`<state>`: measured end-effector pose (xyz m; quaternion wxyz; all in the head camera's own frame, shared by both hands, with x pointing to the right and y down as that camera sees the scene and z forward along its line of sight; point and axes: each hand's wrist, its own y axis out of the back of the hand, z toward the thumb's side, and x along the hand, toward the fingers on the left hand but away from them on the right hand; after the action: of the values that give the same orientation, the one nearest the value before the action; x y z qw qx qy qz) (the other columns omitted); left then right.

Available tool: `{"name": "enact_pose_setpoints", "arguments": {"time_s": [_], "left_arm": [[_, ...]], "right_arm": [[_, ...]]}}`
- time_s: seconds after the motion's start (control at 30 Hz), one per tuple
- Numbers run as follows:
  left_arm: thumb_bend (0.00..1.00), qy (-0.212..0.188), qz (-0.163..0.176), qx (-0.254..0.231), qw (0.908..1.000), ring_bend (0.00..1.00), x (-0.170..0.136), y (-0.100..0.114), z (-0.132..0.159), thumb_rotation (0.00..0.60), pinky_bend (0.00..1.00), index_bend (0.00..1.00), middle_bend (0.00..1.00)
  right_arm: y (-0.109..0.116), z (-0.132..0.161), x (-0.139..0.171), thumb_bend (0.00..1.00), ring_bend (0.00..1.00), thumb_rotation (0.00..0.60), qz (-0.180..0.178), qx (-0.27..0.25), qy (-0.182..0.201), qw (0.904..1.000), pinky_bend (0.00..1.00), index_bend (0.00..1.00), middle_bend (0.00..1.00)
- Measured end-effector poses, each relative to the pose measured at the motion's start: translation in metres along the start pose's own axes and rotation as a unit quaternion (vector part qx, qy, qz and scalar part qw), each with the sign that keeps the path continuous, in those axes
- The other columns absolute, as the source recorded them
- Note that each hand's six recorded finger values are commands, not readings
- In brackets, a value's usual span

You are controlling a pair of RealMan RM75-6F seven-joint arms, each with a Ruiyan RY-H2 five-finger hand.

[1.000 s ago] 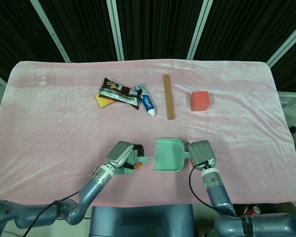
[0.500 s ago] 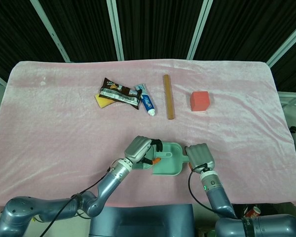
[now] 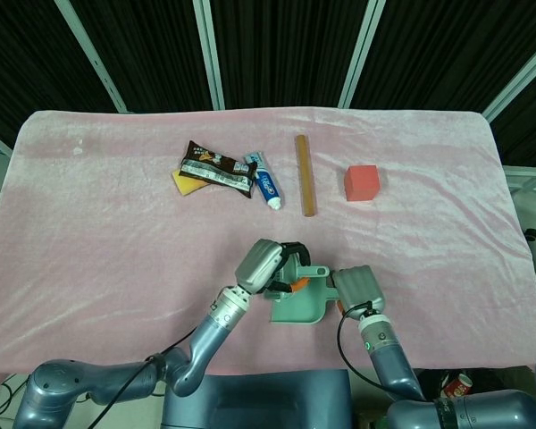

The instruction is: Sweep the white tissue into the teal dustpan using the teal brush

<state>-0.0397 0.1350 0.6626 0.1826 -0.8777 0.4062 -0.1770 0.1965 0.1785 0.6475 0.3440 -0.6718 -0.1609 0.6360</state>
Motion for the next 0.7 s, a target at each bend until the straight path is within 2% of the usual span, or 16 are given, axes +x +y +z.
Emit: {"name": "enact_pose_setpoints", "arguments": {"time_s": [0.13,0.27,0.53,0.7], "left_arm": [[0.38,-0.019,0.022,-0.016,0.9994,0.91,0.002,0.013,0.005,0.600,1.00,0.61,0.66],[0.38,-0.016,0.020,-0.005,0.9997,0.91,-0.002,0.022,-0.002,0.600,1.00,0.62,0.66],[0.38,0.039,-0.003,0.028,0.9989,0.91,-0.028,0.035,-0.042,0.600,1.00,0.62,0.66],[0.38,0.055,-0.007,0.036,0.9978,0.91,-0.035,0.037,-0.054,0.600,1.00,0.62,0.66]], "right_arm": [[-0.001,0.000,0.000,0.49,0.74,0.600,0.001,-0.001,-0.001,1.0000,0.80,0.72,0.70],[-0.001,0.000,0.000,0.49,0.74,0.600,0.002,-0.002,-0.003,1.0000,0.80,0.72,0.70],[0.000,0.003,-0.003,0.49,0.74,0.600,-0.006,0.007,0.003,1.0000,0.80,0.72,0.70],[0.005,0.007,-0.011,0.49,0.74,0.600,-0.016,0.013,0.002,0.9998,0.80,0.72,0.70]]}}
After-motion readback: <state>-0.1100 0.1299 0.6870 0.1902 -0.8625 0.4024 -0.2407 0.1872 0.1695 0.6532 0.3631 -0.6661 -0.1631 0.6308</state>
